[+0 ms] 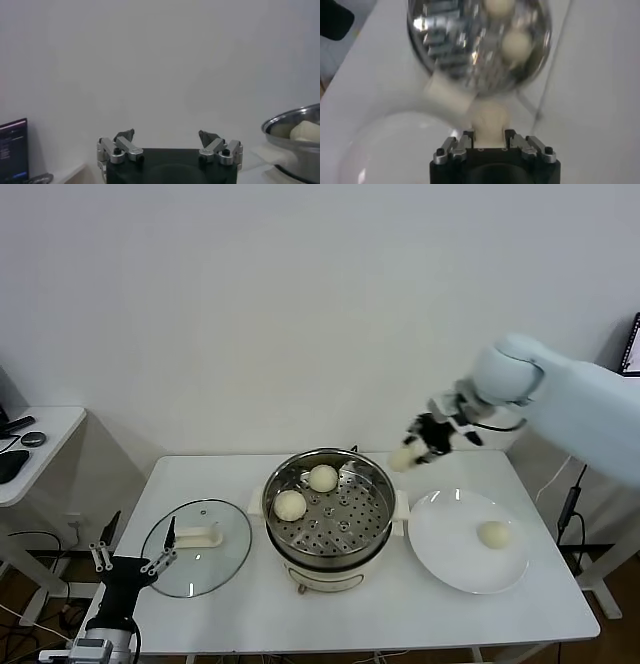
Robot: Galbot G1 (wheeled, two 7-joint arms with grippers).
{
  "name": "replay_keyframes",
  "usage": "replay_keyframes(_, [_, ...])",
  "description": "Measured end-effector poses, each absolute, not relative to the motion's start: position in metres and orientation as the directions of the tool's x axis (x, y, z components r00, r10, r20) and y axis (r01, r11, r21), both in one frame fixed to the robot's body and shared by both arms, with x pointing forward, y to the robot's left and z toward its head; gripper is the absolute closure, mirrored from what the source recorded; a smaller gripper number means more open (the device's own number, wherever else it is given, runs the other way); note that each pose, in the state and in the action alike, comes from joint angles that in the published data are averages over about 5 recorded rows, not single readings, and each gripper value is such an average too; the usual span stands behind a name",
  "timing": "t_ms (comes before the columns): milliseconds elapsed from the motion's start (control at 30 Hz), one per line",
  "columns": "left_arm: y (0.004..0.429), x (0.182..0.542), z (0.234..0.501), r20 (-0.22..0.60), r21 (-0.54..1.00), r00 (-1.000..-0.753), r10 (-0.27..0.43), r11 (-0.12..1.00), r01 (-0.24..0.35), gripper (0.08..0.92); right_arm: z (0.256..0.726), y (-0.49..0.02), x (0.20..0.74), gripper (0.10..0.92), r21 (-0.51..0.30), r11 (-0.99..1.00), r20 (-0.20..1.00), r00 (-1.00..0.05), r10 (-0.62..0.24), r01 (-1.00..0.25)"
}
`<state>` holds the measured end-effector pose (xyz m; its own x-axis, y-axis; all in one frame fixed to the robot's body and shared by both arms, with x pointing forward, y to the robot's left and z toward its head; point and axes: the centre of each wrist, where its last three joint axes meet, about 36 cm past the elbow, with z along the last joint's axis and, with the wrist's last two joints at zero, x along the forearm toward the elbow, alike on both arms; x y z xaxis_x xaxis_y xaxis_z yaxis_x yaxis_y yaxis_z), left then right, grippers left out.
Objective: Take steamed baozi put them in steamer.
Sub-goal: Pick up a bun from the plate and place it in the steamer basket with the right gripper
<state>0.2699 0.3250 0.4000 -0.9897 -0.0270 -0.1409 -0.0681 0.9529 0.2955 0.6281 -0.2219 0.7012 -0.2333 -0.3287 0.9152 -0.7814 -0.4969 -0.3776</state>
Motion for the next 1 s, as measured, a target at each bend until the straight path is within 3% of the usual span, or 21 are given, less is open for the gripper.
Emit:
replay_keyframes(467, [0.327,0.269,0.401,-0.148,0.292,-0.988,-0.048,0.952,-0.09,0.177,0.652,-0.092,0.612,0.622,-0.286,-0.838,0.954,-0.061,-0.292,-0.464])
replay_keyframes(1000, [0.33,0.268,0.397,-0.142,0.294,-0.988,-0.06,0.951,-0.1,0.177,0.597,-0.063,0.599,0.559,-0.201,-0.957,0.979,-0.039,-0.198,-0.208])
